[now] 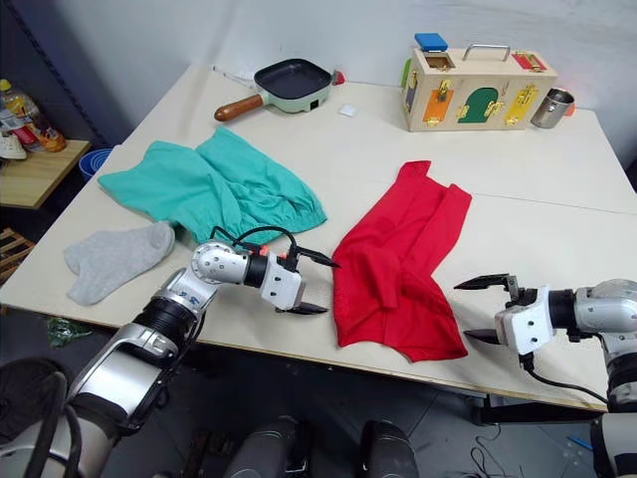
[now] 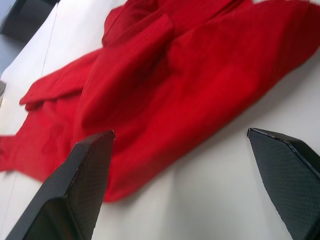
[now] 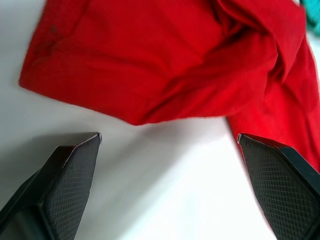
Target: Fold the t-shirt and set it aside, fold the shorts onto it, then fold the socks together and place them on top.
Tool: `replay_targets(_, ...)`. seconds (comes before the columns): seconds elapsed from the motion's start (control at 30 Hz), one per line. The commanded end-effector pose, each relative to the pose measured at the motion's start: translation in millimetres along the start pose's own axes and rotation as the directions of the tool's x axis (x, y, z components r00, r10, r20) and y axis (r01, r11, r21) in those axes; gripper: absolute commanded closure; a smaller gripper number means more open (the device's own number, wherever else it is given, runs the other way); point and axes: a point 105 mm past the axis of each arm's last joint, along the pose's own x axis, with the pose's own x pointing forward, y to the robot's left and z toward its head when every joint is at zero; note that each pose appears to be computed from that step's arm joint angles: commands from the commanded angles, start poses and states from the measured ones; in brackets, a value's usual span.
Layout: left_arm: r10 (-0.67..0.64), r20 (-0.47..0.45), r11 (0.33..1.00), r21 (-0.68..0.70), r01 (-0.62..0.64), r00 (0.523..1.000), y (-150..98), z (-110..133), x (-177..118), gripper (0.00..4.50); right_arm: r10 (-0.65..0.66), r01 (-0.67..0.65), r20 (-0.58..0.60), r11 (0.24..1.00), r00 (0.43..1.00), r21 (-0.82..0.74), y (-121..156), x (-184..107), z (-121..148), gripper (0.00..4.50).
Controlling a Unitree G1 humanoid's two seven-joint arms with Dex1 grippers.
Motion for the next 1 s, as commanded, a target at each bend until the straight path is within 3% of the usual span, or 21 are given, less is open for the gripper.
replay_targets(0.03,-0.066,0.055,0.998,0.012,0.066,0.996,-9,8,14,0.03,0.037,-0.036,0.048,0.999,0.998,-0.019,16,9,9,0.02)
replay_targets(0.27,-0.126,0.126,0.992,-0.014,0.129,0.984,-16,20,36,0.03,0.04,-0.035,0.176,0.999,0.984,-0.028,32,30,35,0.02)
replay_targets(0.4,-0.15,0.151,0.986,-0.05,0.159,0.977,-22,21,43,0.0,0.028,-0.027,0.211,1.0,0.977,-0.007,30,44,41,0.88)
replay_targets(0.5,-0.144,0.158,0.984,-0.081,0.158,0.977,-25,20,48,0.6,0.008,-0.012,0.197,1.0,0.98,0.021,23,52,38,1.9)
replay_targets(0.77,-0.123,0.142,0.975,-0.167,0.146,0.982,-32,10,45,2.96,-0.011,-0.002,0.187,0.998,0.982,0.07,20,54,39,4.5)
replay_targets(0.93,-0.035,0.215,0.959,-0.267,0.093,0.976,-21,19,35,4.36,-0.034,0.005,0.21,0.991,0.977,0.136,15,47,49,4.5)
replay_targets(1.0,-0.02,0.252,0.952,-0.291,0.096,0.968,-19,27,29,4.43,-0.038,-0.007,0.228,0.981,0.973,0.192,13,44,55,4.5)
